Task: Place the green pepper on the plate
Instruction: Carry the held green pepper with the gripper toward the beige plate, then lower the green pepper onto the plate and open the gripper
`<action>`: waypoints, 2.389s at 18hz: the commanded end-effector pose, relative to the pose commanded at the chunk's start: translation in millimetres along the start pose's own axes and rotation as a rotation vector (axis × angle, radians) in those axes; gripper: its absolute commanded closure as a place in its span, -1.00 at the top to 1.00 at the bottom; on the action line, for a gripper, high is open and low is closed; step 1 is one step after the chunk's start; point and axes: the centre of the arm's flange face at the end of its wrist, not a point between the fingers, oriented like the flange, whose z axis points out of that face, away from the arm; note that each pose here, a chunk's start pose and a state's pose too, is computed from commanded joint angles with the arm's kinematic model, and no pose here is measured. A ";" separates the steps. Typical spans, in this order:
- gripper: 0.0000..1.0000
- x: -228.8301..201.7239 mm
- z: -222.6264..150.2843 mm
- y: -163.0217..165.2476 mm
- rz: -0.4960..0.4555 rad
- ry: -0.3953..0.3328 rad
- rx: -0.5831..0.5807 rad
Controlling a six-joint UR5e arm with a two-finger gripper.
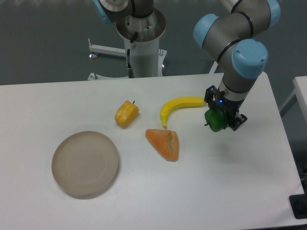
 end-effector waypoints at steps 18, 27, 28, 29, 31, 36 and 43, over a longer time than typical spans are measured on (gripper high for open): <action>-0.60 95.2 8.5 -199.6 0.042 0.050 0.105; -0.47 159.1 75.4 -327.7 0.088 0.089 0.085; -0.40 164.9 81.7 -339.1 0.098 0.080 0.090; -0.25 170.8 87.8 -350.6 0.108 0.069 0.097; -0.15 181.0 98.8 -367.8 0.129 0.063 0.108; 1.00 189.0 113.8 -381.1 0.150 0.062 0.112; 1.00 175.4 59.7 -368.3 0.129 -0.016 0.152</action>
